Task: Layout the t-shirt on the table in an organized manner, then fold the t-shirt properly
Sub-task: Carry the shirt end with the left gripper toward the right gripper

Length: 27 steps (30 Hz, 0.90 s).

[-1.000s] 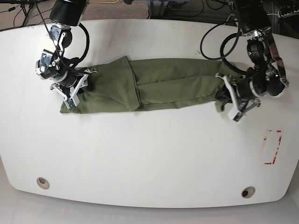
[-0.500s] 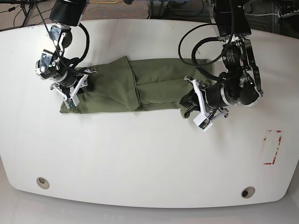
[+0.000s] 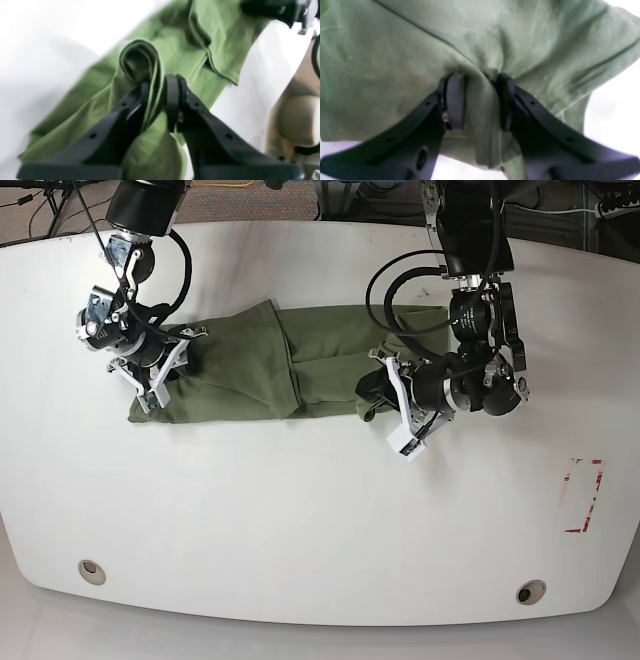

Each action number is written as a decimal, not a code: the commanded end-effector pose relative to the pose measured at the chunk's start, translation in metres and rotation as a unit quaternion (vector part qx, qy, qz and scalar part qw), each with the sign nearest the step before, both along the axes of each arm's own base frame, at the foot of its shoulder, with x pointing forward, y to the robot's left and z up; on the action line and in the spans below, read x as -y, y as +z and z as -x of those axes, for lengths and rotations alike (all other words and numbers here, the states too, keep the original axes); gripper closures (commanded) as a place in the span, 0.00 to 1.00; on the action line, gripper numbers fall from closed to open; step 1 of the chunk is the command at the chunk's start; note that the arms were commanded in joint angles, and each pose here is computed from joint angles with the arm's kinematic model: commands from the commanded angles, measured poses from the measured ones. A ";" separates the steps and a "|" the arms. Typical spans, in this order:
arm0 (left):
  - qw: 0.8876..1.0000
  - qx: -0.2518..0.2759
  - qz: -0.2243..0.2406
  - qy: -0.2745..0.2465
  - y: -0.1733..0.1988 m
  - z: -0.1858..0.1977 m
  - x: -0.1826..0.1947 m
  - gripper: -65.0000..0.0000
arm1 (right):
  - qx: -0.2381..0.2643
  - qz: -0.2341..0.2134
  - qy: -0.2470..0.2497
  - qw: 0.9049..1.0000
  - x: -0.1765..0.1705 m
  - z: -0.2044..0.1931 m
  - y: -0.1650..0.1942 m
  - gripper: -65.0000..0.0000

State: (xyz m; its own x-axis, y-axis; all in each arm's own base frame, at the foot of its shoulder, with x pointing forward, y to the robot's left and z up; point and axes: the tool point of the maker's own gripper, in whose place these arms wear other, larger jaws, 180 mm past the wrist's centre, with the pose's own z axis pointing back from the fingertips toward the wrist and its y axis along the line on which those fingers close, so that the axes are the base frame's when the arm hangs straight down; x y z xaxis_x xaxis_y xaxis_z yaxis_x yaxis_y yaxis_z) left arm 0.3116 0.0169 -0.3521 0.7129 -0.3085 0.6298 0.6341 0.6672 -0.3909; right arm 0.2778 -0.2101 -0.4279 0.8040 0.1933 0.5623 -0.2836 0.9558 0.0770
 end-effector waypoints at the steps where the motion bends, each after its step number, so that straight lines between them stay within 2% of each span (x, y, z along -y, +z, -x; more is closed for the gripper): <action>1: 0.999 0.023 0.031 0.001 0.016 -0.014 0.010 0.90 | -0.030 0.024 0.002 0.999 0.008 0.010 -0.007 0.70; 15: 0.998 0.028 0.050 -0.003 0.024 -0.020 0.025 0.90 | -0.030 0.011 0.001 0.999 -0.003 0.009 -0.009 0.70; 17: 0.998 0.029 0.050 -0.003 0.025 -0.021 0.025 0.87 | -0.030 0.010 0.002 1.000 -0.004 0.009 -0.009 0.70; 24: 0.998 0.036 0.047 -0.022 0.029 -0.021 0.035 0.64 | -0.030 0.006 0.002 1.000 -0.008 0.009 -0.009 0.70; 27: 0.998 0.040 0.045 -0.033 0.032 -0.019 0.040 0.62 | -0.030 0.006 0.002 1.000 -0.008 0.009 -0.009 0.70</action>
State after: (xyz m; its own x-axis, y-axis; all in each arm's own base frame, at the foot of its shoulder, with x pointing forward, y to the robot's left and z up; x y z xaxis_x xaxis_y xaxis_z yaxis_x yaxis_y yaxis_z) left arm 0.3228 -0.0115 -0.3405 0.6862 -0.3040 0.6608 0.6700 0.6178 -0.4116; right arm 0.2801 -0.1998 -0.4284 0.8019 0.1757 0.5710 -0.2772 0.9561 0.0951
